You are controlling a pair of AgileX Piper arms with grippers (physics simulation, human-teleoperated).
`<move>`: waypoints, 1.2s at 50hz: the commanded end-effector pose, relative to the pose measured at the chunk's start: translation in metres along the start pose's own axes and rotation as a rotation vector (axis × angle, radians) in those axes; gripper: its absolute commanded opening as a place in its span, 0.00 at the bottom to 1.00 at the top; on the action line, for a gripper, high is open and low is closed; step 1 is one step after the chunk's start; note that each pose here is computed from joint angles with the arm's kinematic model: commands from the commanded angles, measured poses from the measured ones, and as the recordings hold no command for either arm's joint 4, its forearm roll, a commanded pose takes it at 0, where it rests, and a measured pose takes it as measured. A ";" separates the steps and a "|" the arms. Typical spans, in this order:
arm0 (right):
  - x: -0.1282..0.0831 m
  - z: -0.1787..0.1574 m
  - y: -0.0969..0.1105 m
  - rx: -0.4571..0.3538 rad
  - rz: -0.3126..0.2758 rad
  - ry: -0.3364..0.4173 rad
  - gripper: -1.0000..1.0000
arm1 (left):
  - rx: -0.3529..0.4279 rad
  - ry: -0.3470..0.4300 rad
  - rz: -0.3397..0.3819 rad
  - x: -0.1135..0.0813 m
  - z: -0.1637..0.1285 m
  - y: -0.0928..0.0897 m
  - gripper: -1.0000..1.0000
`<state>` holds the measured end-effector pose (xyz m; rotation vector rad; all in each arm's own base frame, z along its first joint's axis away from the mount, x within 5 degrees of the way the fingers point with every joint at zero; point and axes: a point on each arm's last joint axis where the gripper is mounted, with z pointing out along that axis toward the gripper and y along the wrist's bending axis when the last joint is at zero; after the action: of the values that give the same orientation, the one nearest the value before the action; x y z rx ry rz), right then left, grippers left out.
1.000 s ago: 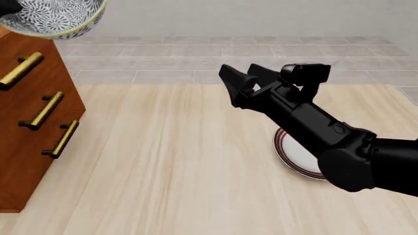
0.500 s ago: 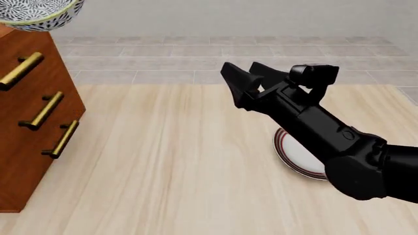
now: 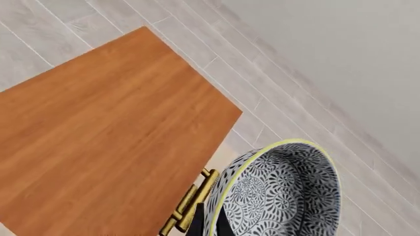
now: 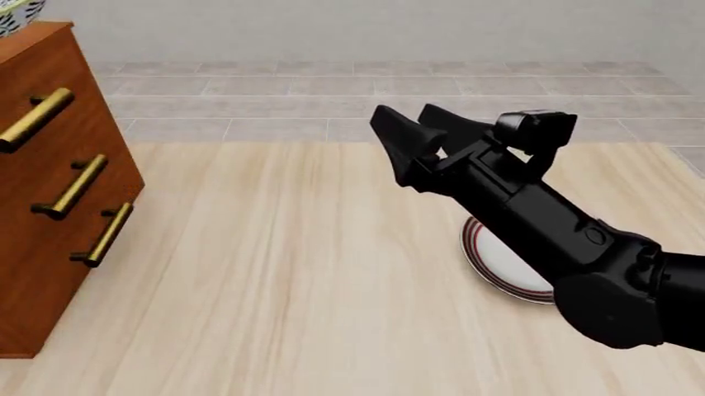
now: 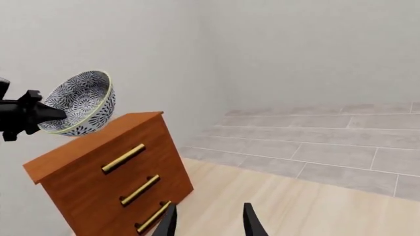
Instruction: Put the bowl on top of the cabinet.
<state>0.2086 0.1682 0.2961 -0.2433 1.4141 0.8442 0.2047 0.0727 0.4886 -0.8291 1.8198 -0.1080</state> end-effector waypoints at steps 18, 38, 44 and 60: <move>-0.002 -0.005 0.006 -0.023 -0.004 -0.009 1.00 | -0.206 -0.041 -0.077 -0.021 0.007 0.047 0.00; -0.005 -0.008 0.012 -0.040 -0.010 -0.008 1.00 | -0.289 -0.057 -0.139 -0.021 0.020 0.074 0.00; -0.006 -0.009 0.010 -0.035 -0.011 -0.012 1.00 | -0.301 -0.057 -0.153 -0.020 0.024 0.079 0.00; -0.007 -0.009 0.010 -0.033 -0.010 -0.016 1.00 | -0.341 -0.063 -0.160 -0.018 0.029 0.094 0.00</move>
<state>0.1963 0.1676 0.3035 -0.2704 1.3856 0.8600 0.1902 0.1556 0.4535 -1.1876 1.7475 0.1087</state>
